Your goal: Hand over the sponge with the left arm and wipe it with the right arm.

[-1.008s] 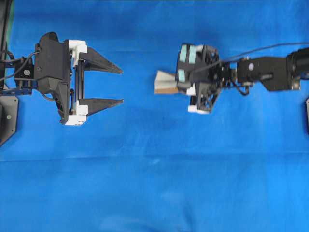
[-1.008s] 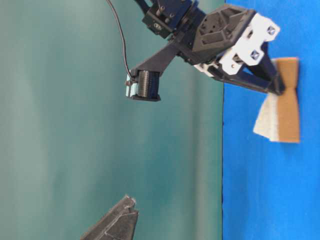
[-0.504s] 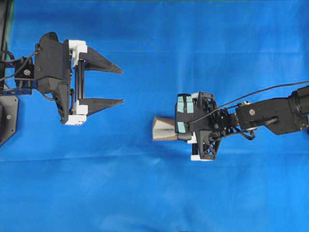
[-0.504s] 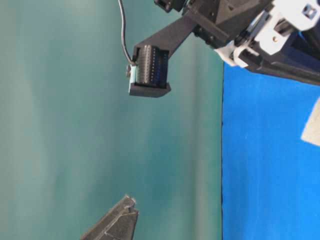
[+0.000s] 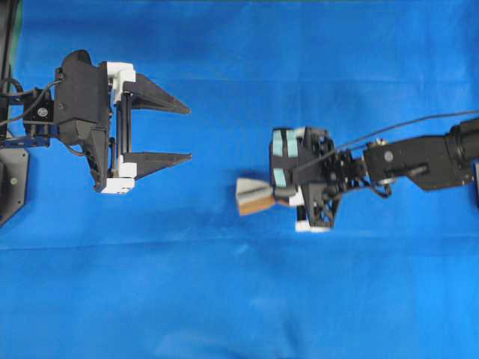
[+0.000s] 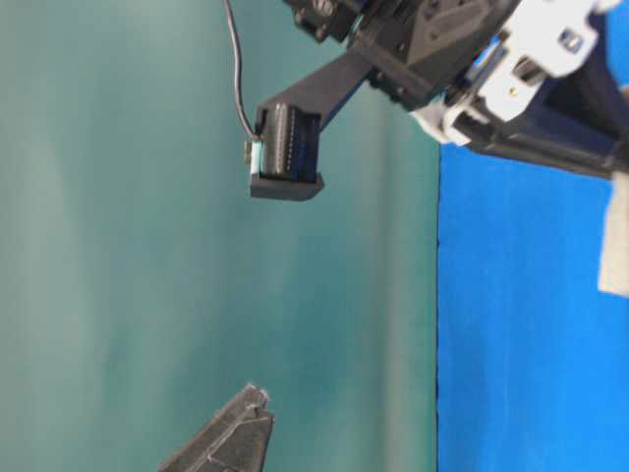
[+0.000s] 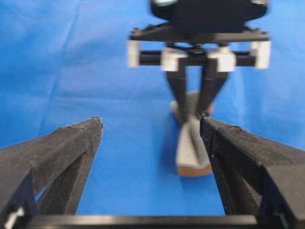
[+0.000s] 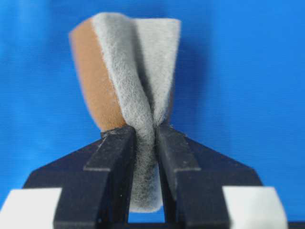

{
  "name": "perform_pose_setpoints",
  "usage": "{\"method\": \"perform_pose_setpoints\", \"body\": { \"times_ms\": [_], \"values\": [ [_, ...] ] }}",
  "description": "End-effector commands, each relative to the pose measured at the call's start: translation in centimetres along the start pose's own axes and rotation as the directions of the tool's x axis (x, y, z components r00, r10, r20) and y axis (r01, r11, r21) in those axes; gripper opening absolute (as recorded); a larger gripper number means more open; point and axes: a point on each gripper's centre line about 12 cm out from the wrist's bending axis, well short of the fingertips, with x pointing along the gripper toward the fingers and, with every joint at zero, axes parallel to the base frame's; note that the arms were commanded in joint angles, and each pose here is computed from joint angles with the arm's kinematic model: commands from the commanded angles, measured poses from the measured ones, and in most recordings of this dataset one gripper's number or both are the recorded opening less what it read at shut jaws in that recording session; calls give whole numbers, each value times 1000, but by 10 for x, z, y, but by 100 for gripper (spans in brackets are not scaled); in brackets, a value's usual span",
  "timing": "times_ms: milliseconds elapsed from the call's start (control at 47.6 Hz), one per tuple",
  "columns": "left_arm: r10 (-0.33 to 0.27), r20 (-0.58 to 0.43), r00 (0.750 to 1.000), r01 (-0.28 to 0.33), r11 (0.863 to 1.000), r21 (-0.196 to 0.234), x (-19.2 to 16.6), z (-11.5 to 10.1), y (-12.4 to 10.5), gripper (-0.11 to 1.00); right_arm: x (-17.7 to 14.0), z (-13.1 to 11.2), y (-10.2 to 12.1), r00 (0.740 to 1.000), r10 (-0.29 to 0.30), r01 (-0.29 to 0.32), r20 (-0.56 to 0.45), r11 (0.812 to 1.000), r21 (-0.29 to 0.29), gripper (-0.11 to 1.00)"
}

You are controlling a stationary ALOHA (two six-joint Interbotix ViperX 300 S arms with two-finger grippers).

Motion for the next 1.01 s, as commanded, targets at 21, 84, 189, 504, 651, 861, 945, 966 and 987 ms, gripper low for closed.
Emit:
{"method": "perform_pose_setpoints", "body": {
  "times_ms": [21,84,189,504,651,861,945,966,987],
  "values": [
    [2,8,1000,-2,1000,-2,-2,1,0,82,-6,7,-36,998,-64,64,13,997,34,22],
    [2,8,1000,-2,1000,-2,-2,1,0,81,-7,7,-45,997,-80,80,17,996,39,22],
    [2,6,1000,-2,1000,-5,-2,0,0,81,-8,8,-49,996,-88,88,19,996,36,22],
    [2,5,1000,-2,1000,1,-1,0,0,81,-8,8,-43,997,-73,72,35,997,29,22],
    [1,3,1000,-1,1000,3,-1,-1,0,81,-8,11,-39,996,-62,59,59,997,41,22],
    [1,3,1000,-1,1000,1,-1,-1,0,81,-8,12,-39,996,-59,56,63,997,51,22],
    [1,3,1000,-1,1000,1,-1,-1,0,81,-8,12,-39,996,-59,55,66,997,55,22],
    [2,3,1000,-2,1000,0,-1,-1,0,81,-8,12,-38,996,-58,54,66,997,56,22],
    [1,3,1000,-1,1000,1,-1,-1,0,81,-8,12,-39,996,-59,55,64,997,58,22]
  ]
}}
